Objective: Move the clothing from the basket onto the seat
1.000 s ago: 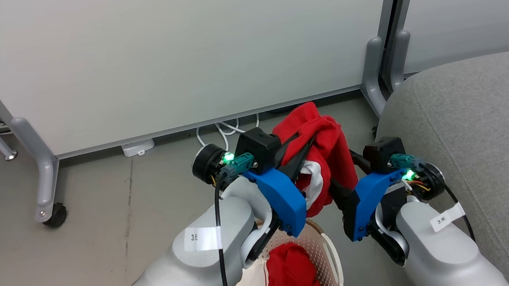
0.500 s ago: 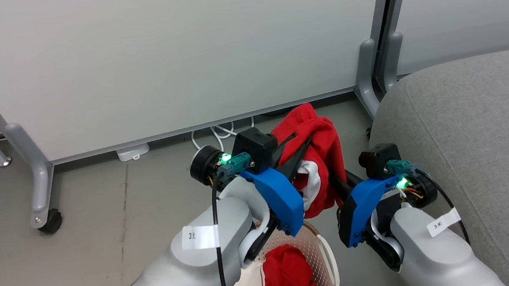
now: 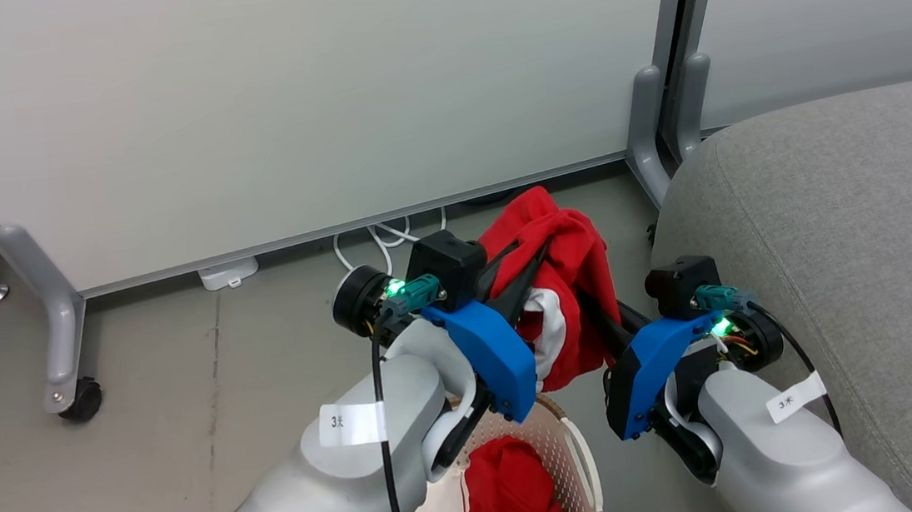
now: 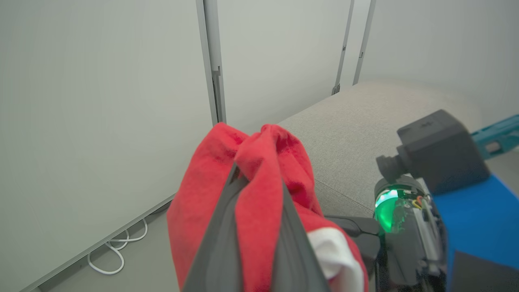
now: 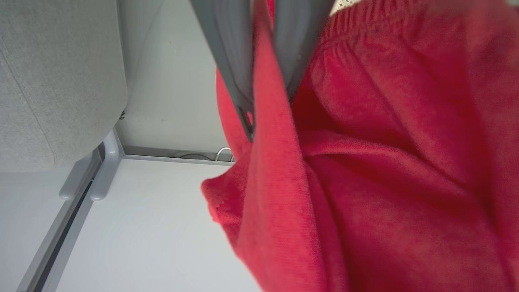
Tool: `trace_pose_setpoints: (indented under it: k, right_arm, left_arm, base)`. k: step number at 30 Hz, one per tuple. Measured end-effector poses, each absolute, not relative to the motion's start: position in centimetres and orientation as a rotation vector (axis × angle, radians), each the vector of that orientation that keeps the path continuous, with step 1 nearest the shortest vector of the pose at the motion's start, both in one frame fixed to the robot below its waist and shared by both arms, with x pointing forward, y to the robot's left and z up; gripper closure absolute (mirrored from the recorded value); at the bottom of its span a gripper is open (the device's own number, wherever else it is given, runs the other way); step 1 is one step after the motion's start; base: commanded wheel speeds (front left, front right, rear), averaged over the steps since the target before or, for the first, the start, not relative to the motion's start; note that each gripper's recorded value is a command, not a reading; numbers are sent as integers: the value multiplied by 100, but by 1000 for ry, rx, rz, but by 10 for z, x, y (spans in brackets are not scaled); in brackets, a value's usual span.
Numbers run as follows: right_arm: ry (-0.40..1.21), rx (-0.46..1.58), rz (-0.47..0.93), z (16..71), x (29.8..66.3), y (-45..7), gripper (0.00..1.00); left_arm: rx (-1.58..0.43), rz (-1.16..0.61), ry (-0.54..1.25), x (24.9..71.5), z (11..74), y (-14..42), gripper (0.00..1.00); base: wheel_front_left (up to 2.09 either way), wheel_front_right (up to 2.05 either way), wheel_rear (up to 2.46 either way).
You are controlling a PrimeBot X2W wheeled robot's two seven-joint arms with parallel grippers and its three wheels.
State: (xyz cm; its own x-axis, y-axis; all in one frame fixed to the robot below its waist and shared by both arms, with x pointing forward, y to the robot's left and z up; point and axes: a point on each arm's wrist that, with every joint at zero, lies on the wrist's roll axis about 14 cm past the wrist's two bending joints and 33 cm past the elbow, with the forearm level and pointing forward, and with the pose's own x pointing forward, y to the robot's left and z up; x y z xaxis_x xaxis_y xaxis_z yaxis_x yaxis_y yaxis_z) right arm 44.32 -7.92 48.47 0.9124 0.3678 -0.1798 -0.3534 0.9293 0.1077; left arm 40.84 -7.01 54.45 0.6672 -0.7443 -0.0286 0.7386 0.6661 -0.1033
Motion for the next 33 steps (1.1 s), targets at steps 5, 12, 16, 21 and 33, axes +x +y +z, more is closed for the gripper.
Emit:
trace_pose_setpoints:
  k: [5, 12, 16, 21, 33]
  right_arm:
    - [194, 79, 371, 486, 446, -79, 100]
    - [191, 91, 364, 486, 447, -81, 100]
    - [189, 94, 361, 485, 448, -81, 100]
    - [190, 96, 357, 483, 452, -83, 100]
    - [180, 103, 343, 484, 460, -89, 100]
  left_arm:
    - [-105, -822, 79, 410, 542, -68, 59]
    - [-138, -767, 70, 410, 539, -61, 0]
    - [-173, -731, 77, 405, 528, -50, 0]
    - [-187, -705, 86, 396, 512, -31, 0]
    - [-223, -594, 66, 382, 493, 15, 0]
  base:
    - [0, 0, 0]
    - [0, 0, 0]
    - [0, 0, 0]
    - [0, 0, 0]
    - [0, 0, 0]
